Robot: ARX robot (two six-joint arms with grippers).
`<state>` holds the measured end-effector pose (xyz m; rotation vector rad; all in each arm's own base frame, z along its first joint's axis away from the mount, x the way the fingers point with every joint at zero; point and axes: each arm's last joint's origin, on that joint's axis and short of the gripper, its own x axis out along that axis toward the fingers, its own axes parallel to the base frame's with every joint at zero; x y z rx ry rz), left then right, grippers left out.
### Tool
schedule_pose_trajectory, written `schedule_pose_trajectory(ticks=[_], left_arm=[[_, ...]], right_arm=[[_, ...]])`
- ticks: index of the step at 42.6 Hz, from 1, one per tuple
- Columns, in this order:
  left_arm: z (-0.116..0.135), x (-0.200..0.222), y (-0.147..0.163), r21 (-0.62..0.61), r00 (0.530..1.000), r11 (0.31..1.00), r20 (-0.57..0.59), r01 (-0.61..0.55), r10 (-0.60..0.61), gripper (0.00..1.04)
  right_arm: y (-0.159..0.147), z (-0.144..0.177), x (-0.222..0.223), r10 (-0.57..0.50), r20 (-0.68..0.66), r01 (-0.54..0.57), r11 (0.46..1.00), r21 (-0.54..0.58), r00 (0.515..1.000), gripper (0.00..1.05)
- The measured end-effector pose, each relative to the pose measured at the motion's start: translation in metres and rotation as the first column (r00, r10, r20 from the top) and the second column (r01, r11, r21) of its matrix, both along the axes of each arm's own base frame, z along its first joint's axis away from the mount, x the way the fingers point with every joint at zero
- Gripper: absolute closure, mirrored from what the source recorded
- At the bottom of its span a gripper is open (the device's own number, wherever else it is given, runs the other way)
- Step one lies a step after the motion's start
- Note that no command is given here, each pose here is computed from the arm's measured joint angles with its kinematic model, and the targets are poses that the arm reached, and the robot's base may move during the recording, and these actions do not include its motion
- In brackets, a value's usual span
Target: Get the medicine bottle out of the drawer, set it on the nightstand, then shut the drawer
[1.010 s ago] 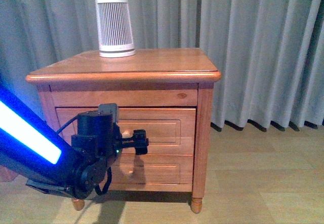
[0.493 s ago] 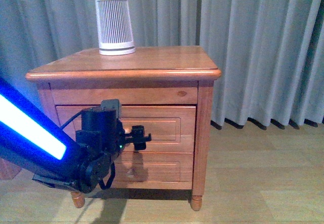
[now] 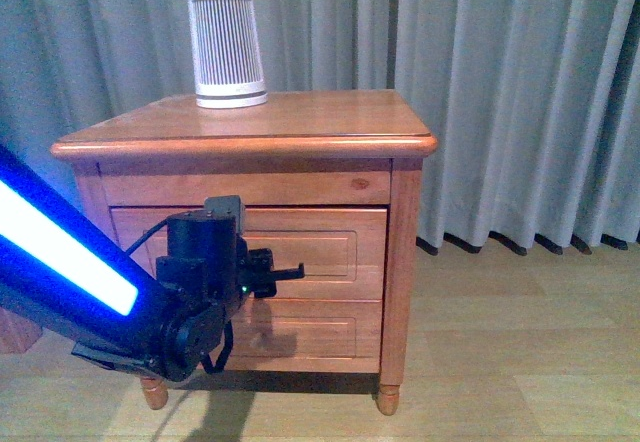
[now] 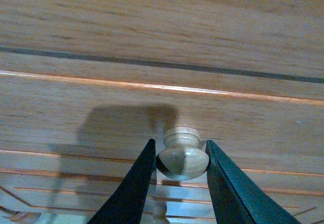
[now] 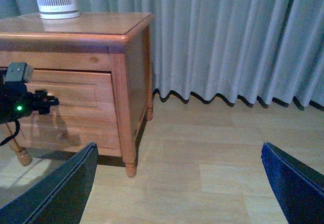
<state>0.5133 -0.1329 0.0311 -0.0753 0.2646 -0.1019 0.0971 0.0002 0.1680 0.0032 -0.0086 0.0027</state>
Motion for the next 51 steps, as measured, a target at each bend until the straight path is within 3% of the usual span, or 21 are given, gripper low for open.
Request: schedule_pose_trajectory(ticks=[11, 32, 45, 51], left_arm=[[-0.002, -0.012, 0.004, -0.024, 1.0, 1.0, 0.012, 0.007, -0.007, 0.79], [0.007, -0.127, 0.034, -0.075, 0.997, 0.997, -0.079, 0.007, -0.013, 0.8], [0.008, -0.173, 0.039, -0.095, 0.994, 0.995, -0.112, -0.016, 0.005, 0.8], [0.014, -0.18, 0.04, -0.107, 0.994, 0.993, -0.106, -0.044, 0.033, 0.54]], right_arm=[[0.0, 0.0, 0.0, 0.0, 0.0, 0.0, 1.0, 0.0, 1.0, 0.07], [0.0, 0.0, 0.0, 0.0, 0.0, 0.0, 1.0, 0.0, 1.0, 0.07], [0.0, 0.0, 0.0, 0.0, 0.0, 0.0, 1.0, 0.0, 1.0, 0.07], [0.0, 0.0, 0.0, 0.0, 0.0, 0.0, 1.0, 0.0, 1.0, 0.07]])
